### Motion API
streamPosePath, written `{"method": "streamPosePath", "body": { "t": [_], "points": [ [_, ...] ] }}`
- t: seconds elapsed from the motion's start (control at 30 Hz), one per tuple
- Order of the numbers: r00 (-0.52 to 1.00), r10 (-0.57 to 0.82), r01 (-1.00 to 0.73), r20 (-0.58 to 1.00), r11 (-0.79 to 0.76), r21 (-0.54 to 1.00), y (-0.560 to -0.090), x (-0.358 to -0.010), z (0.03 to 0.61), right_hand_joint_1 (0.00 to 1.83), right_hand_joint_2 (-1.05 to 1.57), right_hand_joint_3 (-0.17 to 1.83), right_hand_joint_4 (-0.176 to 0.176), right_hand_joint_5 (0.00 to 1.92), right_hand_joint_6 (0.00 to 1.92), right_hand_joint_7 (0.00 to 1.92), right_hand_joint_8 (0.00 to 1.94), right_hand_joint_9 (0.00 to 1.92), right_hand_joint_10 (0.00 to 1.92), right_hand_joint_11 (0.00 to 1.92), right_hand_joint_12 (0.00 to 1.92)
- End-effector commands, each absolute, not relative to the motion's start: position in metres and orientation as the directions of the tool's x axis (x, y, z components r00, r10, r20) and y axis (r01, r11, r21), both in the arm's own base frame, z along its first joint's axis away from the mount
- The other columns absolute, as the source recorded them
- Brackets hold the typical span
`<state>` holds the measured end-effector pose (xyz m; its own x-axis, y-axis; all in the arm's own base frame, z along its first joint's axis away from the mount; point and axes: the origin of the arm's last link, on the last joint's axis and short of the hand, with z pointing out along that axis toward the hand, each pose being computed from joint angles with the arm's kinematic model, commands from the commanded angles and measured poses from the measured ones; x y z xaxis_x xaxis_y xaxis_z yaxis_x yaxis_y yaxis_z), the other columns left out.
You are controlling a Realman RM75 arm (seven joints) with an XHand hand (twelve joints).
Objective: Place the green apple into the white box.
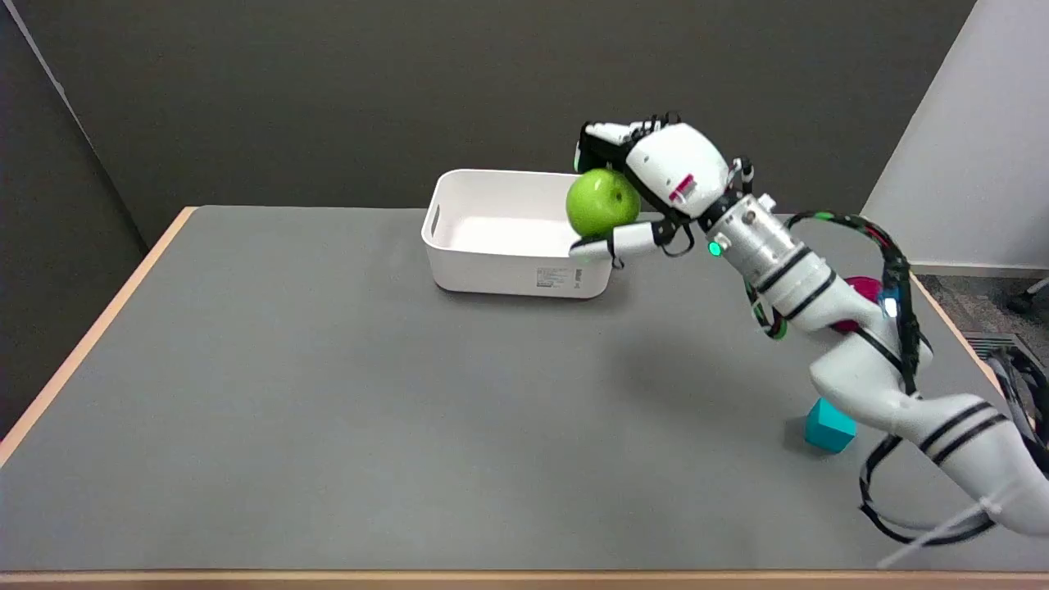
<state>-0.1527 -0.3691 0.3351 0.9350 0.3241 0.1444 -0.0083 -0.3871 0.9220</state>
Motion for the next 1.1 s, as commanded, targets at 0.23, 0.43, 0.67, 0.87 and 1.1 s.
{"method": "streamPosePath", "body": {
  "t": [0.23,0.43,0.67,0.87,1.1],
  "points": [
    [0.962,0.241,-0.064,0.131,-0.268,0.961,-0.479,-0.154,0.338,1.18,1.10,0.39,-0.176,0.65,1.53,0.71,1.55,0.87,1.68,0.72,1.92],
    [0.965,0.196,-0.123,0.174,-0.251,0.960,-0.488,-0.172,0.331,1.17,1.11,0.39,-0.176,0.64,1.55,0.69,1.57,0.87,1.75,0.71,1.92],
    [0.962,0.179,-0.152,0.205,-0.268,0.951,-0.496,-0.177,0.312,1.17,1.12,0.38,-0.176,0.63,1.55,0.68,1.57,0.87,1.76,0.69,1.92],
    [0.963,0.149,-0.176,0.224,-0.284,0.943,-0.505,-0.182,0.292,1.17,1.13,0.37,-0.176,0.62,1.56,0.68,1.58,0.87,1.77,0.64,1.92],
    [0.965,0.118,-0.193,0.233,-0.277,0.941,-0.520,-0.185,0.280,1.16,1.15,0.36,-0.176,0.60,1.59,0.66,1.60,0.85,1.80,0.57,1.92]
  ]
}}
